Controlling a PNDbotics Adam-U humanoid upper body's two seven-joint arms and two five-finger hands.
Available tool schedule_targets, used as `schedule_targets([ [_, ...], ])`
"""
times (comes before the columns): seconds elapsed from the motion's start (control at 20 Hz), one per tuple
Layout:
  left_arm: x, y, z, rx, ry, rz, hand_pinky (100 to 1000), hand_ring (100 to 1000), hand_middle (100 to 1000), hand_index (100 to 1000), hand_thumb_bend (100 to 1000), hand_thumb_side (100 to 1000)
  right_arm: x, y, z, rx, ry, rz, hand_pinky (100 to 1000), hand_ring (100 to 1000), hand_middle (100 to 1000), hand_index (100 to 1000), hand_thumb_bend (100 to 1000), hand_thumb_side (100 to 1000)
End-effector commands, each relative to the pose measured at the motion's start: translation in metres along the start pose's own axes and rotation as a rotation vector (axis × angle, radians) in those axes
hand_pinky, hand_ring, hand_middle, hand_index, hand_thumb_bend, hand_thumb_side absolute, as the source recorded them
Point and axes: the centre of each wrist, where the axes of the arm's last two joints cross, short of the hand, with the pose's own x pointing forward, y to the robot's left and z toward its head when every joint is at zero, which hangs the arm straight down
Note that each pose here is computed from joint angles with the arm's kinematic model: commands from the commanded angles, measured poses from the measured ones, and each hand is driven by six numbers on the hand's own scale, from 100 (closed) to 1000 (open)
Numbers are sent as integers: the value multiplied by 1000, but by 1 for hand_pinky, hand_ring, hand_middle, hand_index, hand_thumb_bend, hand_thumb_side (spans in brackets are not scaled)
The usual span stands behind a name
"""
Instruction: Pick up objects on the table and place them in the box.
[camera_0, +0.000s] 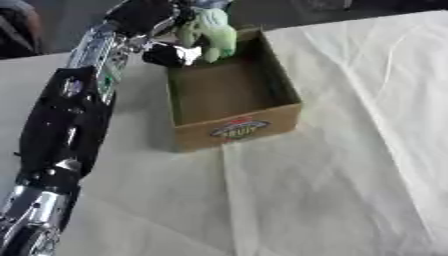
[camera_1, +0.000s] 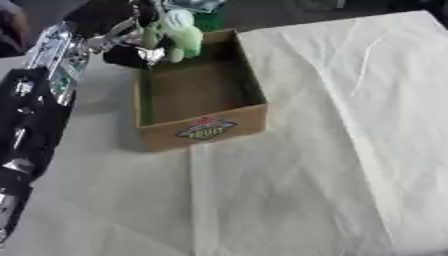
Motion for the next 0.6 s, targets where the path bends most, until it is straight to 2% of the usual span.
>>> schedule_targets([
  [0.05, -1, 13, -7, 8, -12, -55, 501, 537, 462, 579, 108, 831, 6, 0, -8, 7, -29, -6, 835, 716, 743, 880, 100, 509],
  [0.15, 0, 10, -8, -7, -17, -70, 506, 553, 476, 598, 181, 870, 6, 0, -8, 6, -27, -6, 835, 716, 743, 880, 100, 508],
  [0.35, 2, 4, -8, -79, -37, -113, 543, 653, 585, 730, 367, 949, 6, -1, -7, 2, -26, -4, 835, 715, 743, 879, 100, 508],
  [0.6, 3, -11, -5, -318, -44, -174, 606, 772, 711, 803, 521, 902, 6, -2, -6, -2, -23, -1, 835, 715, 743, 879, 100, 507],
])
